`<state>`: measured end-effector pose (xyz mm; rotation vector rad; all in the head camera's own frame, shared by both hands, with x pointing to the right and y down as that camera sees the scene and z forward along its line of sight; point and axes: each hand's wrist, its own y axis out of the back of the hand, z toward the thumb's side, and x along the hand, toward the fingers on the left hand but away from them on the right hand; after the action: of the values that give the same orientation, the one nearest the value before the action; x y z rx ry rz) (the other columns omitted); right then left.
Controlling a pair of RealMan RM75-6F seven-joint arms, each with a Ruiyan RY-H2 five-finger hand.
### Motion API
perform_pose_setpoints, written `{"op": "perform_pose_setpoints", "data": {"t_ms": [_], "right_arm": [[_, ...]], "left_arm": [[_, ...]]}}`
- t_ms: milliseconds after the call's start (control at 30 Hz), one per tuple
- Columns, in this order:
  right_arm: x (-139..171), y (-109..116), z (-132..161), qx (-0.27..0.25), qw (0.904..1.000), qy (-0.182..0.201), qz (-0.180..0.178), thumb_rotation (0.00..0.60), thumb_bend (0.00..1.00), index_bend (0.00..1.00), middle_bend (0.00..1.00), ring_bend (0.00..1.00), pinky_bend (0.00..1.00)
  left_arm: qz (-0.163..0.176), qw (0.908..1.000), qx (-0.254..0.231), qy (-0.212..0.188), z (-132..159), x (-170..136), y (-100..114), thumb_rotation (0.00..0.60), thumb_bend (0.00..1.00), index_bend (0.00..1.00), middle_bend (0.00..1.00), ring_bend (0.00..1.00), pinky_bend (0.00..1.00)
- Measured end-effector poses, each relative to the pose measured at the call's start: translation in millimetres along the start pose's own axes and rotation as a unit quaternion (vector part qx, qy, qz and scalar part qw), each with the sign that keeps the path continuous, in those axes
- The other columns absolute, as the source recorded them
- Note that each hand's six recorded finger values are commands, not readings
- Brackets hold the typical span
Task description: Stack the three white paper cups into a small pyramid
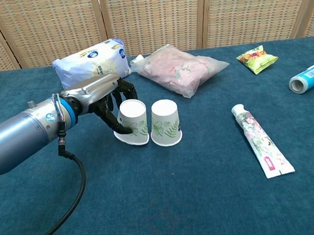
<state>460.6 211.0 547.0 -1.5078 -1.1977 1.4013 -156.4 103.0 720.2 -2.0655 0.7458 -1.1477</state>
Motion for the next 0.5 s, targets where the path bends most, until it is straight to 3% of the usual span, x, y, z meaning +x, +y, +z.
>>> {"op": "perform_pose_setpoints", "data": {"t_ms": [100,167,233,333,500], "right_arm": [[-0.2,-0.5,-0.2,0.001,1.0000,-0.001,0.001,0.600,0.00,0.00,0.00,0.00,0.00],[-0.4,-0.7,-0.3,0.001,1.0000,-0.001,0.001,0.600,0.00,0.00,0.00,0.00,0.00],[-0.4,-0.9,-0.4,0.002,1.0000,-0.001,0.001,0.600,0.00,0.00,0.00,0.00,0.00],[-0.4,-1.3,-0.5,0.002,1.0000,-0.002,0.002,0.600,0.00,0.00,0.00,0.00,0.00],[-0.4,-0.9,-0.2,0.002,1.0000,-0.001,0.001,0.600,0.00,0.00,0.00,0.00,0.00]], "left_arm": [[-0.002,1.0000,0.001,0.003,-1.9,0.0,-0.4,0.600,0.15,0.47,0.41,0.41,0.42],[-0.005,1.0000,-0.003,0.002,-1.7,-0.3,-1.6,0.600,0.15,0.41,0.32,0.35,0.40],[-0.011,0.9999,-0.010,-0.001,-0.6,-0.7,-3.3,0.600,0.15,0.23,0.14,0.21,0.34],[-0.022,0.9993,-0.029,-0.009,1.4,-1.9,-5.8,0.600,0.15,0.03,0.01,0.06,0.26],[-0.030,0.9985,-0.042,-0.020,-0.2,-5.7,-4.9,0.600,0.15,0.00,0.00,0.00,0.07]]}}
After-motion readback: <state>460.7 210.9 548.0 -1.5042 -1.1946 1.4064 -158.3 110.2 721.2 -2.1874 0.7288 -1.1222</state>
